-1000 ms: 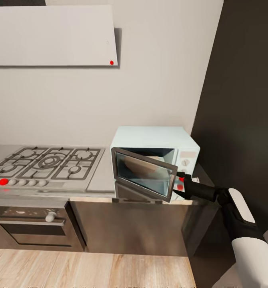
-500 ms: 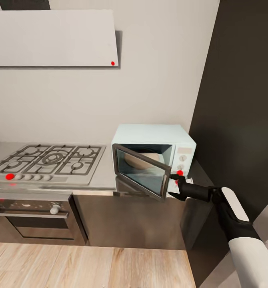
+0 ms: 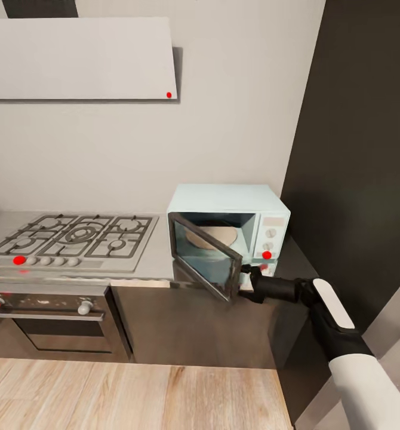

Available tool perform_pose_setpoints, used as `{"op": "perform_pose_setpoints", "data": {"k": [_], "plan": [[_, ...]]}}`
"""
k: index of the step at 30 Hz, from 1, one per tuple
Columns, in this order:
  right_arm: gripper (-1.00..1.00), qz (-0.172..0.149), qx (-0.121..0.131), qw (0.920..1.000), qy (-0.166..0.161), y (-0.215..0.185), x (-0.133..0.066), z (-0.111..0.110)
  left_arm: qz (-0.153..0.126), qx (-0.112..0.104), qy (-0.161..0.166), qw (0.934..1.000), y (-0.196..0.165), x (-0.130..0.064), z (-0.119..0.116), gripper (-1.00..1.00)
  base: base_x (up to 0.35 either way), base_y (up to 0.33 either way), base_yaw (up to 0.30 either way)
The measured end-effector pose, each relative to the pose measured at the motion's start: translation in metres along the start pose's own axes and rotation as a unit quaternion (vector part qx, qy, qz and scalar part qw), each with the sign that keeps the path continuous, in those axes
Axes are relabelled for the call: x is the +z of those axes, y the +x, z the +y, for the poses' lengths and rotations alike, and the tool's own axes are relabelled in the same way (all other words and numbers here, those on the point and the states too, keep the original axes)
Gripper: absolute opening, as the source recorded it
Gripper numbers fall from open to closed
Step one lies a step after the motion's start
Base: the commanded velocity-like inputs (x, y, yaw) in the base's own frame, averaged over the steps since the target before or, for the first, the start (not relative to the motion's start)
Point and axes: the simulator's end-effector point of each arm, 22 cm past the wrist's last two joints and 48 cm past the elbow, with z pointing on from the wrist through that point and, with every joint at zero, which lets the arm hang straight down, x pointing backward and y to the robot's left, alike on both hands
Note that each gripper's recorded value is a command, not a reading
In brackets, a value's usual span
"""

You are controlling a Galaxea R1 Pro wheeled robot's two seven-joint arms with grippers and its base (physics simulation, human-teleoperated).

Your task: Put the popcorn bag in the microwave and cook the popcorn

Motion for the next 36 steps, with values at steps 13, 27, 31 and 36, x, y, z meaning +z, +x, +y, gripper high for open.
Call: {"op": "perform_pose_setpoints", "data": {"k": [13, 27, 31, 36], "plan": [[1.0, 0.026, -0.034, 0.999, 0.005, 0.031, 0.021, 0.021, -0.001, 0.0, 0.001, 1.0, -0.001, 0.0, -0.001, 1.0, 0.0, 0.0, 0.036], [1.0, 0.051, -0.062, 0.9968, 0.006, 0.058, 0.038, 0.035, -0.001, 0.0, 0.001, 1.0, -0.001, 0.0, -0.002, 1.0, -0.041, -0.038, 0.002], [1.0, 0.05, -0.094, 0.9939, 0.027, 0.071, 0.053, 0.037, -0.001, 0.0, 0.001, 1.0, -0.001, 0.0, -0.002, 1.0, 0.0, 0.0, 0.0], [1.0, 0.079, -0.137, 0.9862, 0.049, 0.109, 0.079, 0.041, -0.002, 0.0, 0.001, 1.0, -0.001, 0.0, -0.002, 1.0, 0.0, 0.0, 0.092]]}}
